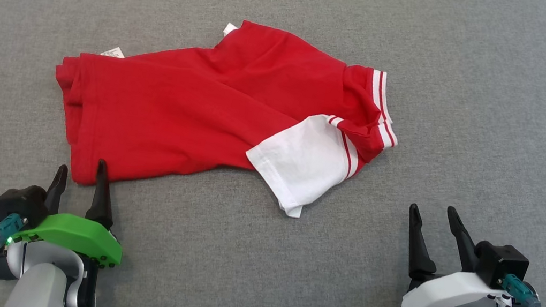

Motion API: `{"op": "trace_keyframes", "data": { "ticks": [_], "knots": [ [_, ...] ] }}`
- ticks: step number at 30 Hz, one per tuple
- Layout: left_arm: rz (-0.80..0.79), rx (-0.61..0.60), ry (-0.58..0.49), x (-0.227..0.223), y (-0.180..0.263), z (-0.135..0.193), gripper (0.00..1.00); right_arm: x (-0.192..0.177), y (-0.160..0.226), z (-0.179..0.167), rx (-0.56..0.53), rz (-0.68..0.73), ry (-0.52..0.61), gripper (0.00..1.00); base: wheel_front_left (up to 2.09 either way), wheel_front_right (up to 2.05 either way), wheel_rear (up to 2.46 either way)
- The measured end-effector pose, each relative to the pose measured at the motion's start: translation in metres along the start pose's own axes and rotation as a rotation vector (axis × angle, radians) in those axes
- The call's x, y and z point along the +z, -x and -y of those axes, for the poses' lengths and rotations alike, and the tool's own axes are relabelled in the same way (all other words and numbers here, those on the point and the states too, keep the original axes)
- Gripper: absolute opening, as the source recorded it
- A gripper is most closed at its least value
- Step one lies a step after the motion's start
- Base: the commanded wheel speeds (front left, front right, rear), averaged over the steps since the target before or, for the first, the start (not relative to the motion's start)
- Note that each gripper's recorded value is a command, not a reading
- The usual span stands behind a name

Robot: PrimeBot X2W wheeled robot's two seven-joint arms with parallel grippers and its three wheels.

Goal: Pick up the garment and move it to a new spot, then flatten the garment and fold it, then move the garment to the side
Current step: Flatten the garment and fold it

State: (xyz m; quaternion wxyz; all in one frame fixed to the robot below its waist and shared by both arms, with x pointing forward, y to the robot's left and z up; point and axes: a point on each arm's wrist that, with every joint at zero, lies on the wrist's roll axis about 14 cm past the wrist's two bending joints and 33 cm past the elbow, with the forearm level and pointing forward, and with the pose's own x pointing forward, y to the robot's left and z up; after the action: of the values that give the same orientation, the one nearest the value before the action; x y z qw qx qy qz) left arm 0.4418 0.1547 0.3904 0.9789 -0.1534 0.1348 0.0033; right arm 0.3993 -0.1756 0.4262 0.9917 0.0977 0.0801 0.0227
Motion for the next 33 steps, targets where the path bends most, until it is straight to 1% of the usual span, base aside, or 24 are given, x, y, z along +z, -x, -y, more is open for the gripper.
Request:
{"op": "trace_keyframes", "data": {
  "ticks": [6, 7, 8, 9, 10, 17, 25, 31, 33],
  "knots": [
    [-0.007, -0.033, 0.012, -0.003, -0.002, 0.012, 0.99, 0.0, 0.001, 0.004, -0.011, -0.001, 0.002, 1.0, 0.0, 0.0, 0.0],
    [-0.007, -0.036, 0.014, -0.003, -0.002, 0.013, 0.75, 0.0, 0.001, 0.004, -0.012, -0.001, 0.003, 1.0, 0.0, 0.0, 0.0],
    [-0.007, -0.039, 0.013, -0.003, -0.002, 0.014, 0.46, 0.0, 0.001, 0.004, -0.012, 0.0, 0.003, 1.0, 0.0, 0.0, 0.0],
    [-0.005, -0.042, 0.013, -0.003, -0.002, 0.015, 0.31, 0.001, 0.001, 0.004, -0.012, 0.001, 0.003, 1.0, 0.0, 0.0, 0.0],
    [-0.001, -0.046, 0.013, -0.001, -0.002, 0.017, 0.0, 0.001, 0.001, 0.004, -0.012, 0.002, 0.004, 1.0, 0.0, 0.0, 0.0],
    [0.084, -0.076, 0.002, 0.025, 0.001, 0.024, 0.0, 0.004, 0.0, 0.002, -0.007, 0.01, 0.002, 1.0, 0.0, 0.0, 0.0],
    [0.315, -0.154, -0.039, 0.1, 0.016, 0.045, 0.0, 0.009, 0.004, -0.007, 0.016, 0.026, -0.005, 1.0, 0.0, 0.0, 0.0],
    [0.396, -0.205, -0.072, 0.126, 0.037, 0.059, 0.0, 0.013, 0.01, -0.016, 0.038, 0.038, -0.024, 1.0, 0.0, 0.0, 0.0],
    [0.412, -0.206, -0.084, 0.131, 0.041, 0.06, 0.0, 0.013, 0.011, -0.02, 0.047, 0.039, -0.032, 1.0, 0.0, 0.0, 0.0]
  ]
}}
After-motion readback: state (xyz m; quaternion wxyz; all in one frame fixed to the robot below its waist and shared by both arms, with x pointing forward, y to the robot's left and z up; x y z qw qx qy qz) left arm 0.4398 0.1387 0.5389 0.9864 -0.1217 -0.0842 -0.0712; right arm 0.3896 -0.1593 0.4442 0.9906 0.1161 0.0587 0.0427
